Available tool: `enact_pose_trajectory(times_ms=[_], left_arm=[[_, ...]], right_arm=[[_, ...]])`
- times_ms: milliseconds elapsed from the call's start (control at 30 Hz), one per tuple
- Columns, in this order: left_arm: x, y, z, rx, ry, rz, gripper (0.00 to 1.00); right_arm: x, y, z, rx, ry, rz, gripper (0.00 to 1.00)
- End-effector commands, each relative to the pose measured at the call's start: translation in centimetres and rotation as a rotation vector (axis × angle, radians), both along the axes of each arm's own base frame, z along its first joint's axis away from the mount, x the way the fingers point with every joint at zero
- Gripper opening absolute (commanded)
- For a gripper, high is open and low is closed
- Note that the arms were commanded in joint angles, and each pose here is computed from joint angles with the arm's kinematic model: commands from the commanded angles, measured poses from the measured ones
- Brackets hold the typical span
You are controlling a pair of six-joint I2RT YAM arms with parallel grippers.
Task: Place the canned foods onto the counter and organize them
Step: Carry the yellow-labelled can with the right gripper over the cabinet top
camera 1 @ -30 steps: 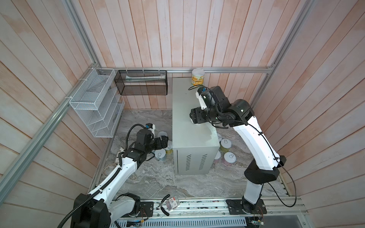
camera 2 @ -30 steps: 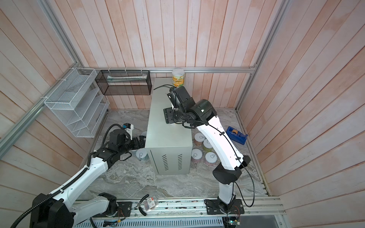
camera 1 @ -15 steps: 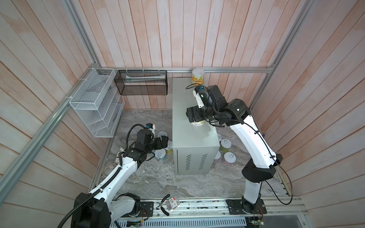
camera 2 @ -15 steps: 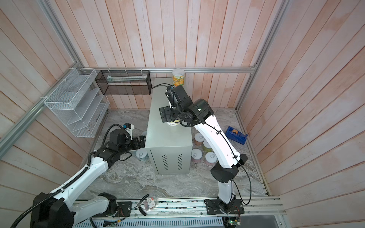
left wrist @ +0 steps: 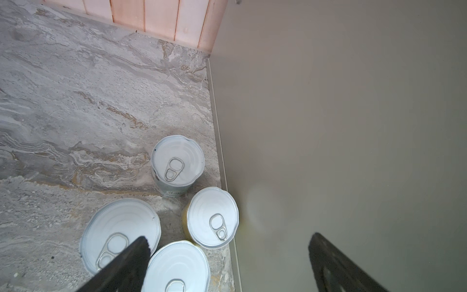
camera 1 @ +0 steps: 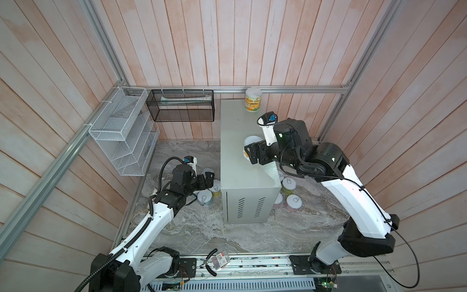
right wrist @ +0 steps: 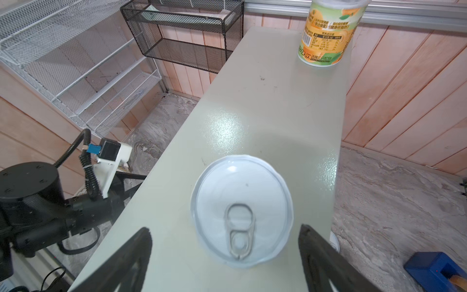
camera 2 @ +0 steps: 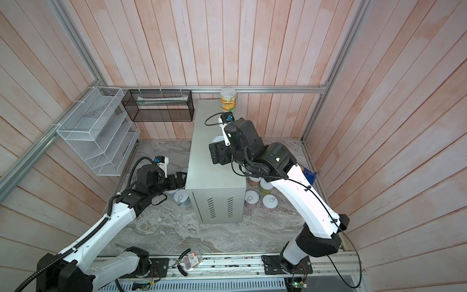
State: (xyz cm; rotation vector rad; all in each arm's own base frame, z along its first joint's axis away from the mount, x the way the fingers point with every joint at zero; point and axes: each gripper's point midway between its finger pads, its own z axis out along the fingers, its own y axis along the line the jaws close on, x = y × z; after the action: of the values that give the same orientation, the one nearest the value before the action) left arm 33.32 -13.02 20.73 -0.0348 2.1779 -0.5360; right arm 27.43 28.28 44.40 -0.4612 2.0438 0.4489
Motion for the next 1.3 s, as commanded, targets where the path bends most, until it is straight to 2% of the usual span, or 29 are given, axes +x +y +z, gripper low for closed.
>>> enact_pose_trajectory(times_ms=[0,67,300,400,567,800,1267], left_arm=[[-0.5,0.6,-0.7,0.008,0.005,0.02,1.0],[-0.6,0.7,-1.0,0.006,0.01,0.022,1.0],[-0.6,0.3,-1.3,-0.002,0.017,0.006,0.99],[-0.5,0.2,-1.6,-0.001,0.026,0.004,0.99],[-0.5,0.1,-1.7,-0.005,0.026,-0.003,0.99],[-0.5,0.1,-1.6,0.002,0.023,-0.008,0.99],[-0.5,0.1,-1.7,0.005,0.019,-0.01,0.99]], right_arm=[[-0.2,-0.2,-0.6,0.033,-0.002,-0.038,0.84],[-0.4,-0.3,-1.6,0.039,0.015,-0.042,0.79],[0.3,0.1,-3.4,0.019,0.012,-0.057,0.7],[1.2,0.3,-3.3,0.013,-0.003,-0.064,0.58],[3.1,0.7,-3.3,0.009,-0.016,-0.068,0.54],[6.0,2.3,-3.2,-0.006,-0.04,-0.055,0.52],[15.1,3.7,-3.1,0.007,-0.152,-0.171,0.53]])
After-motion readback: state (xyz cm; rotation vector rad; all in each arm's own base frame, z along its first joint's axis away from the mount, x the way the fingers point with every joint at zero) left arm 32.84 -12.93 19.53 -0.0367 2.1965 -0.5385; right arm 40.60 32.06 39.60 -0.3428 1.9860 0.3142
